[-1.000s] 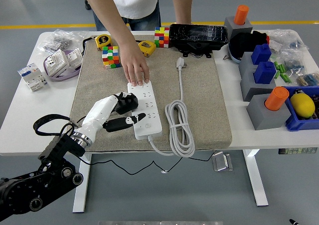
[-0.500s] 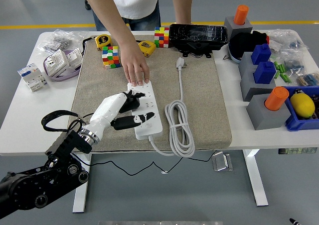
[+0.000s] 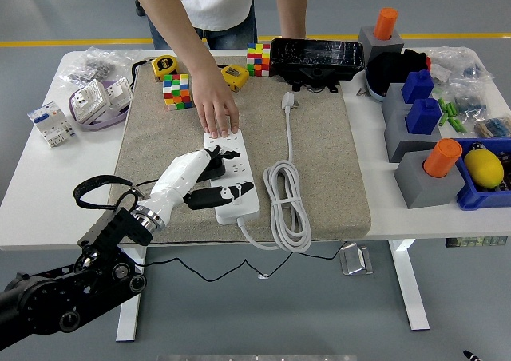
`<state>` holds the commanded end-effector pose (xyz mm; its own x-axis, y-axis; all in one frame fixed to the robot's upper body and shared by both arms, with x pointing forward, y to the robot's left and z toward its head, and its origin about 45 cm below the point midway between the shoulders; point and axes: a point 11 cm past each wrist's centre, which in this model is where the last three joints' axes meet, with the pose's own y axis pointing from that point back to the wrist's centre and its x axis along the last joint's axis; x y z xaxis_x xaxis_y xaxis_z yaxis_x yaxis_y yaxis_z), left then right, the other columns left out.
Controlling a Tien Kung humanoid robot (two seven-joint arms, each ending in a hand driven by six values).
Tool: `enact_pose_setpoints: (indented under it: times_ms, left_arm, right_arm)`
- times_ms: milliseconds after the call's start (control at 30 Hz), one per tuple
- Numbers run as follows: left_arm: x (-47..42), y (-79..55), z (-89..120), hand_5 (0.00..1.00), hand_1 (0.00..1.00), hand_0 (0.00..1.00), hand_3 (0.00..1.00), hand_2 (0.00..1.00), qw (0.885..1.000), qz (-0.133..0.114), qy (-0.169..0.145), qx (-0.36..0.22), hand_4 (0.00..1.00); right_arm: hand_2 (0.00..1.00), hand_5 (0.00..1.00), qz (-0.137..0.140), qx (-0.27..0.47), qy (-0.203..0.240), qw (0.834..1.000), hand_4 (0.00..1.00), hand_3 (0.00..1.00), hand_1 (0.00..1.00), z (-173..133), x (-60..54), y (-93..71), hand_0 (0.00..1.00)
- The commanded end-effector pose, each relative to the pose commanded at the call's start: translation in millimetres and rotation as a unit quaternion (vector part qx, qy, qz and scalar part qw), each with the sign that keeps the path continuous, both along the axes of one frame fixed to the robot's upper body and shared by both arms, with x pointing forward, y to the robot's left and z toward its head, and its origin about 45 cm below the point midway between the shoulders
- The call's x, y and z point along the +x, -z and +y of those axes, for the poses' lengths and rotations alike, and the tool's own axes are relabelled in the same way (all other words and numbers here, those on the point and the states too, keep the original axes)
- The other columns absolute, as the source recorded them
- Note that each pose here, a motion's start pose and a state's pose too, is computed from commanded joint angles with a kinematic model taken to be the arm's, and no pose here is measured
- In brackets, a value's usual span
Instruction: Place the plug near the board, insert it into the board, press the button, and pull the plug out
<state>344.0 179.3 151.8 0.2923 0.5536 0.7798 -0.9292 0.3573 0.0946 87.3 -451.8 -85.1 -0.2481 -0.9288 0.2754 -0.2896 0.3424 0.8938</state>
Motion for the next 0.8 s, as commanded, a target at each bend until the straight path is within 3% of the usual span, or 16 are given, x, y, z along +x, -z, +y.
enact_pose_setpoints:
  times_ms: [533,800]
  left_arm:
    - [-1.4,0.9,-12,0.735,0.761,0.73,0.75,0.759,1.0,0.006,0.017,-0.002,0.902]
    - [3.4,-16.5,-6,0.733,0.761,0.729,0.749,0.757,1.0,-0.018,0.01,-0.02,0.901]
  right_arm:
    - [0.662,0.501,-0.001,0.0,-0.001,1.0,0.953,0.559,0.646,1,0.6,0.1,0.612]
    - [0.662,0.501,0.0,0.0,0.001,1.0,0.953,0.559,0.646,0,-1.1,0.2,0.612]
